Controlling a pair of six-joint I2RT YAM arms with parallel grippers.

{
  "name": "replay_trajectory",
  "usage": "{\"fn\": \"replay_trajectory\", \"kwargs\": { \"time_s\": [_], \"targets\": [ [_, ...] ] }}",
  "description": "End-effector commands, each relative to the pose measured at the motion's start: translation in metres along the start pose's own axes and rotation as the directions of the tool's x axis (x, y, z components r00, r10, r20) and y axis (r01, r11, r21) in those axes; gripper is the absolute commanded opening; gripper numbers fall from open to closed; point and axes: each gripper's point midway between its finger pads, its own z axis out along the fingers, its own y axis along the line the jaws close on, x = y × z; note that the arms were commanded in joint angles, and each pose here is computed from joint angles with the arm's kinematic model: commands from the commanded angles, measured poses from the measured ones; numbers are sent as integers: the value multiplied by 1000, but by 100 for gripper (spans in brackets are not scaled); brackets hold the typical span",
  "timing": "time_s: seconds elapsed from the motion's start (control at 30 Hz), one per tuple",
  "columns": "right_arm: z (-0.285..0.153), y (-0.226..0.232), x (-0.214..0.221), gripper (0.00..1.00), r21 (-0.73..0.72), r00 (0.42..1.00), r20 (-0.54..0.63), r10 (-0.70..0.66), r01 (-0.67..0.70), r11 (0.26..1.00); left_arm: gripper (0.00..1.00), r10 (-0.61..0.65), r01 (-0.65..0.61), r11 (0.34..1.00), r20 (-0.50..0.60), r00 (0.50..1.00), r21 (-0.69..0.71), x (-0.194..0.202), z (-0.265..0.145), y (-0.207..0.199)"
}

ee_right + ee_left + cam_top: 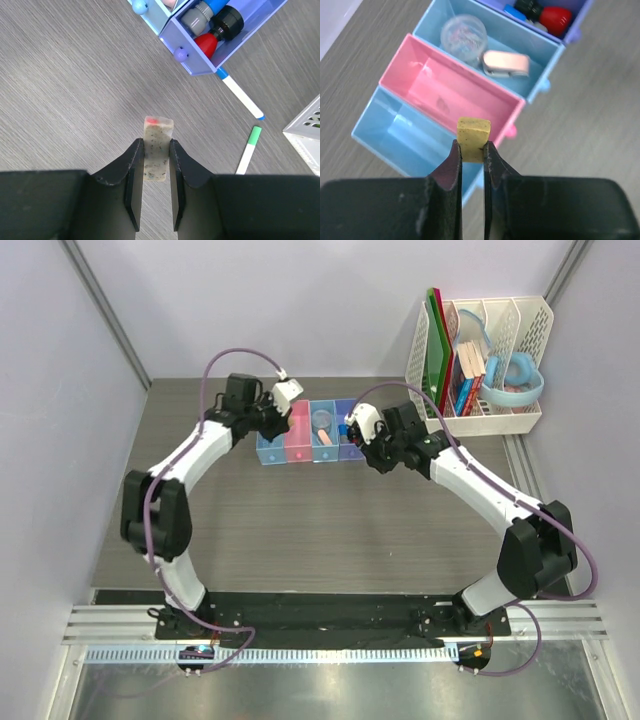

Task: Sort the stationery into containers
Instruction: Place the stationery in the storage box.

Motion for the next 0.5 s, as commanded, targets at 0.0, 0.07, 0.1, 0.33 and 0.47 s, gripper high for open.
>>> {"fn": "replay_trajectory", "kwargs": {
  "time_s": [0.0, 0.07, 0.1, 0.33, 0.47],
  "targets": [
    [-6, -13, -21, 8, 43, 999, 36, -33, 32, 999, 0, -2, 13, 992, 86, 996, -128, -37, 44, 31],
    [-6, -16, -25, 8, 48, 999, 35, -41, 39, 998, 0, 16, -1, 990, 100, 995, -144, -53, 58, 35],
    [-8, -17, -27, 8, 53, 998, 38, -43, 41, 998, 0, 5, 5, 988, 65, 998, -154, -41, 73, 38],
    [-17, -18, -35, 8, 57, 996, 66, -64, 61, 997, 0, 32, -30, 959, 2, 999, -283, -41, 111, 61],
    [-16, -19, -37, 8, 59, 995, 71, -73, 69, 996, 0, 37, -46, 933, -33, 999, -356, -36, 111, 72]
  ]
}}
